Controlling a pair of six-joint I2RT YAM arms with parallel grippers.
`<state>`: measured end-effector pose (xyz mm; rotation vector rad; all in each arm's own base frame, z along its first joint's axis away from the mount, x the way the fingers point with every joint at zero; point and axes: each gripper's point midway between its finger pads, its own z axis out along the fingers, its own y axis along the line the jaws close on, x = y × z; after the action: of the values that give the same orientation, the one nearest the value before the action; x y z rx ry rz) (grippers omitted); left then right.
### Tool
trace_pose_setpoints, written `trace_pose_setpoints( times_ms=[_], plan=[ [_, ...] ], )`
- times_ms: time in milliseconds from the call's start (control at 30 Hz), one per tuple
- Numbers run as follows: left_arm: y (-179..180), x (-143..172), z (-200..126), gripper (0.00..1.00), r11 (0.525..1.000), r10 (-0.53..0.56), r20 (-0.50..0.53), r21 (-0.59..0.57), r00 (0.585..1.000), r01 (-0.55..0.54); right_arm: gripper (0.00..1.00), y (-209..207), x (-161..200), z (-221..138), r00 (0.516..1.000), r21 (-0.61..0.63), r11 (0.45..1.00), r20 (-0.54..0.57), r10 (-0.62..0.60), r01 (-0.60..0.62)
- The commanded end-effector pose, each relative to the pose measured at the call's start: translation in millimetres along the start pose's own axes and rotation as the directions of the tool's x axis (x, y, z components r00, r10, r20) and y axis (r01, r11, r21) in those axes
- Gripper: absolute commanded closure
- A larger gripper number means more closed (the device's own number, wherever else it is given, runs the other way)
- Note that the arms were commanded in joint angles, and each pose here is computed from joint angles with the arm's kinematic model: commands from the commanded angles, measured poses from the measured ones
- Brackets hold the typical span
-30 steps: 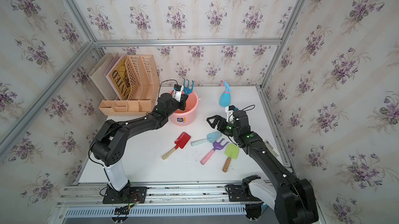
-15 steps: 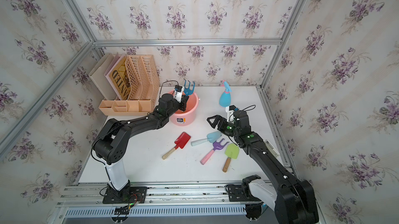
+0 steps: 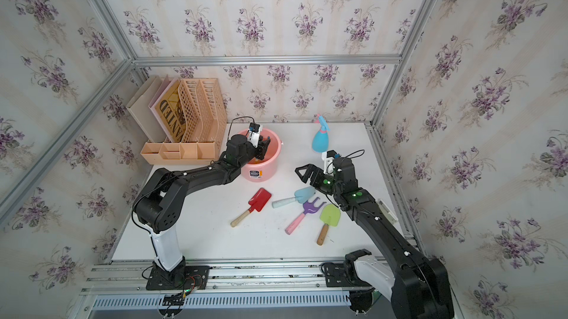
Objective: Organize the gardening tools
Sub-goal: Place the gardening tool in the container.
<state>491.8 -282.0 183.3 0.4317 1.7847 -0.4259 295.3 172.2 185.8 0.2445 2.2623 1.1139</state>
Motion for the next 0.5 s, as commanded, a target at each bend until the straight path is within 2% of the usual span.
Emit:
trace_pose_setpoints(
  times_ms=[0,133,333,467],
  plan=[
    [-1,-13,-4,0.49,1.000,0.008,0.031,-0.001,0.999,-0.008,0.00,3,-5,-1,1.000,-0.006,1.000,0.015,-0.005,0.005],
    [-2,-31,-10,0.33,0.999,0.043,0.070,-0.005,0.997,-0.042,0.00,2,-4,0,1.000,-0.002,1.000,0.011,-0.005,0.005],
    [-11,-61,-36,0.26,0.996,0.093,0.113,-0.012,0.989,-0.092,0.00,-3,-2,1,1.000,0.017,1.000,0.004,-0.005,0.005],
    [-22,-71,-64,0.23,0.987,0.156,0.103,-0.041,0.982,-0.152,0.00,-10,2,2,1.000,0.046,0.999,-0.012,-0.005,0.005]
  ],
)
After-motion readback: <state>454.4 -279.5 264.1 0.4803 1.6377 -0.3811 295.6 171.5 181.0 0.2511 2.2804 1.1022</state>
